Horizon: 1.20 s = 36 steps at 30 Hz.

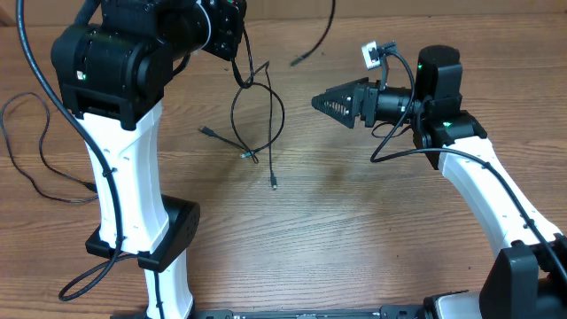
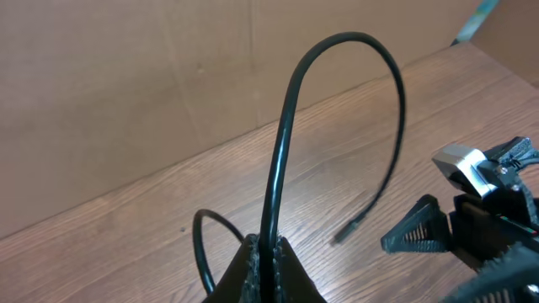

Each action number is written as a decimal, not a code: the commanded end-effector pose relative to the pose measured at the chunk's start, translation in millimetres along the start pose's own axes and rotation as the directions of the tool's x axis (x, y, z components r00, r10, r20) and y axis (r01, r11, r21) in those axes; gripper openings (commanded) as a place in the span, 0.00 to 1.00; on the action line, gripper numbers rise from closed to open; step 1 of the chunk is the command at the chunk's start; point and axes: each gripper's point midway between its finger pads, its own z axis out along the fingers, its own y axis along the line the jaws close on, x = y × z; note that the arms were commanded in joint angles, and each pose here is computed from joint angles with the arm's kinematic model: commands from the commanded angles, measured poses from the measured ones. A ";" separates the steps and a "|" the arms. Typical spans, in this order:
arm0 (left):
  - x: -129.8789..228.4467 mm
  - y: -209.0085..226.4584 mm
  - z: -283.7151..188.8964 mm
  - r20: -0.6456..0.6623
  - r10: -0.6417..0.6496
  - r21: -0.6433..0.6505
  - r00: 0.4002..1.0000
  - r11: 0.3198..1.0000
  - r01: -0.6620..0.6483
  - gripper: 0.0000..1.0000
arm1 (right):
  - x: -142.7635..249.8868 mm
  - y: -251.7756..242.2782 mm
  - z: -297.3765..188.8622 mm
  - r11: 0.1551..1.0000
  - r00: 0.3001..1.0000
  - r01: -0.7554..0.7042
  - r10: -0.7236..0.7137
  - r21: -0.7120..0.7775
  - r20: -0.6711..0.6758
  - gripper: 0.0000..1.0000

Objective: Untangle cables

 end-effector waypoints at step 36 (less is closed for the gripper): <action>15.6 -8.4 4.0 -0.070 -0.610 -0.020 0.790 0.792 0.610 0.04 | 21.2 83.6 44.8 0.831 0.876 0.465 -0.481 -0.305 0.023 0.81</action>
